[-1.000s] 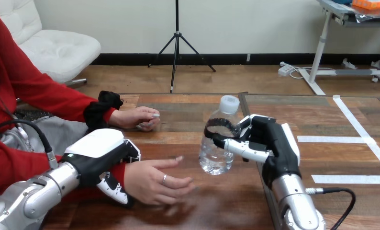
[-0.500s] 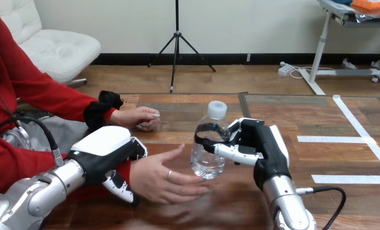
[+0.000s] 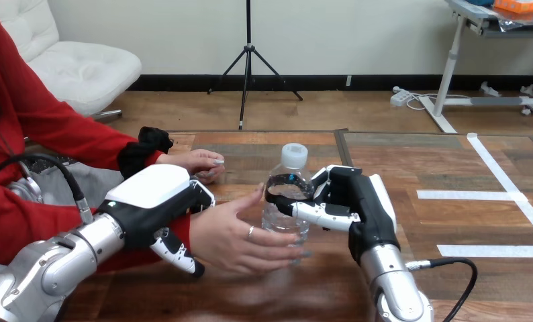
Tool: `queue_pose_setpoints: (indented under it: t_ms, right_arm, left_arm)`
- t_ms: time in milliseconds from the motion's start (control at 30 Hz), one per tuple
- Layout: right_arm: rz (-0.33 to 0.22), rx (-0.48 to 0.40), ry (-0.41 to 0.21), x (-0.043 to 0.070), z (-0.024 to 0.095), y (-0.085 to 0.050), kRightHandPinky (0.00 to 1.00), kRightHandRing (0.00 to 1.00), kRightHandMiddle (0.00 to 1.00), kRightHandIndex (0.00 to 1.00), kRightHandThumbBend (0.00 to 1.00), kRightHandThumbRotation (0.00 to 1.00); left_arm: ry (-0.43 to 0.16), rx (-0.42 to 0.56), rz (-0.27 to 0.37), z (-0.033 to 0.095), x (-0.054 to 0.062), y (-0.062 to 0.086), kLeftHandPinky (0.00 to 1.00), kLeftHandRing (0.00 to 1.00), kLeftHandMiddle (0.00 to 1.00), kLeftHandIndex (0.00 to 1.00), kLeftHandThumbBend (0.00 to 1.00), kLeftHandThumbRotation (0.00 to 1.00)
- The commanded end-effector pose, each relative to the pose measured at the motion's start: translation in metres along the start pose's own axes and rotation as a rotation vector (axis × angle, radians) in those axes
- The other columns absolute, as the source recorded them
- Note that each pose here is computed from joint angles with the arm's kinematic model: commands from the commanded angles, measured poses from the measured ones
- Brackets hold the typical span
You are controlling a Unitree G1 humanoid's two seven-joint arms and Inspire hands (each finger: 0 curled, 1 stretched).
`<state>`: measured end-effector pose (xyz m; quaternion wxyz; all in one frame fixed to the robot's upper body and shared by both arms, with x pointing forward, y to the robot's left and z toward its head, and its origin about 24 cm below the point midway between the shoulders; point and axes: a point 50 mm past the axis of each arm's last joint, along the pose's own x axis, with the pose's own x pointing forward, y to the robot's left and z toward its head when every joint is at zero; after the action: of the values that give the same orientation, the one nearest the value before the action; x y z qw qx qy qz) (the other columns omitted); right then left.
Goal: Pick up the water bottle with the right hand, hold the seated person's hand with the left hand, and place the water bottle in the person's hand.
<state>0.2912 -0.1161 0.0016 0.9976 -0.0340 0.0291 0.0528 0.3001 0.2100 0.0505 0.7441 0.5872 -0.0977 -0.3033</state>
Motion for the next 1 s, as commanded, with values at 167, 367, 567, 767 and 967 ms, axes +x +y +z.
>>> queue_pose_setpoints:
  t_ms: [167,367,567,767,967]
  right_arm:
    - [0.030,-0.002,-0.166,0.022,0.040,0.020,0.05,0.10,0.14,0.15,0.66,0.00]
    - [0.041,0.011,-0.157,0.019,0.040,0.029,0.05,0.10,0.14,0.15,0.66,0.00]
    - [0.044,0.019,-0.154,0.017,0.041,0.036,0.05,0.09,0.14,0.14,0.65,0.00]
    - [0.045,0.014,-0.164,0.014,0.042,0.041,0.05,0.09,0.14,0.14,0.65,0.00]
    - [0.045,0.025,-0.168,0.012,0.045,0.045,0.04,0.09,0.14,0.14,0.65,0.00]
  left_arm:
    - [-0.122,0.018,0.147,0.026,0.018,0.038,0.21,0.28,0.36,0.39,0.83,0.04]
    - [-0.109,0.037,0.136,0.026,0.018,0.040,0.22,0.29,0.36,0.39,0.83,0.05]
    - [-0.113,0.038,0.138,0.026,0.019,0.042,0.22,0.29,0.37,0.39,0.83,0.05]
    - [-0.106,0.031,0.133,0.025,0.021,0.042,0.21,0.27,0.35,0.38,0.84,0.05]
    - [-0.107,0.034,0.132,0.025,0.023,0.042,0.21,0.27,0.36,0.39,0.84,0.05]
